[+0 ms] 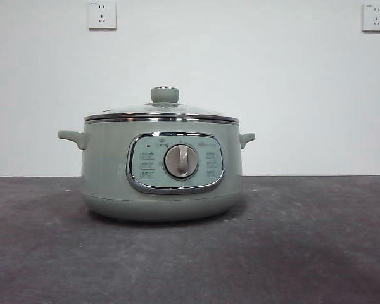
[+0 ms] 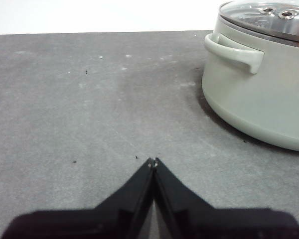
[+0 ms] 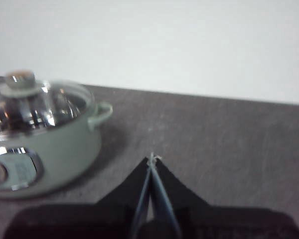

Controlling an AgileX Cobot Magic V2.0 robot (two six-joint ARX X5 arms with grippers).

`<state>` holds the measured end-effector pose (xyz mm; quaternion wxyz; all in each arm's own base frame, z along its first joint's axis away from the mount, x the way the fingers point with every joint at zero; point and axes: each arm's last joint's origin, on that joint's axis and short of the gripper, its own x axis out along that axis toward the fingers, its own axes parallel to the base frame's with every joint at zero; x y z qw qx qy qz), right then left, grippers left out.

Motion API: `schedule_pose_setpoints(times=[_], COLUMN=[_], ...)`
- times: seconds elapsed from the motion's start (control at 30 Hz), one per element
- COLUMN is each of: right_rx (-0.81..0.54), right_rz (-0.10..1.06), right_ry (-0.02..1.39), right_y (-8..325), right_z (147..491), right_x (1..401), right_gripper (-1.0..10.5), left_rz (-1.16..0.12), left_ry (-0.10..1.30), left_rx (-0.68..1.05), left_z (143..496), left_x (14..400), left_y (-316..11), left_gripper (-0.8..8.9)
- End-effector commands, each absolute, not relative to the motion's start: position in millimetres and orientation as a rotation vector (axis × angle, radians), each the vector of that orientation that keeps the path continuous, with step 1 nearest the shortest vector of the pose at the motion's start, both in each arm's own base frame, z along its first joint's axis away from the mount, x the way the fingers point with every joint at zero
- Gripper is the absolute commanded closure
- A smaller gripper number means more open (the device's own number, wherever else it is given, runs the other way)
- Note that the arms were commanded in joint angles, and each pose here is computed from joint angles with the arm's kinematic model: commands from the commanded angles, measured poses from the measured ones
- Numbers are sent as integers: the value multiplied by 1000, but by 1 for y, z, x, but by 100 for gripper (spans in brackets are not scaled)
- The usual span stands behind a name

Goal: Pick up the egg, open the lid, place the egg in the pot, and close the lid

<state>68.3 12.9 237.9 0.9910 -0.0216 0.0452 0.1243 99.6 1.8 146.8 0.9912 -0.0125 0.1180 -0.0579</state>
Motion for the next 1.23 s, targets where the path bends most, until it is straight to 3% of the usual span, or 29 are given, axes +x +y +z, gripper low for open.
schedule_pose_setpoints(times=[0.03, 0.3, 1.23], right_rx=[35, 55, 51], right_rz=[243, 236, 233], right_ry=[125, 259, 208], right_y=[14, 16, 16], right_z=[205, 154, 152], right_x=[77, 90, 93], right_gripper=[946, 946, 946], left_rz=[-110, -110, -110], left_ry=[241, 247, 258], left_rx=[-31, -32, -34], left_z=[144, 143, 142], left_x=[100, 100, 101], left_y=[2, 2, 2], left_gripper=[815, 815, 815])
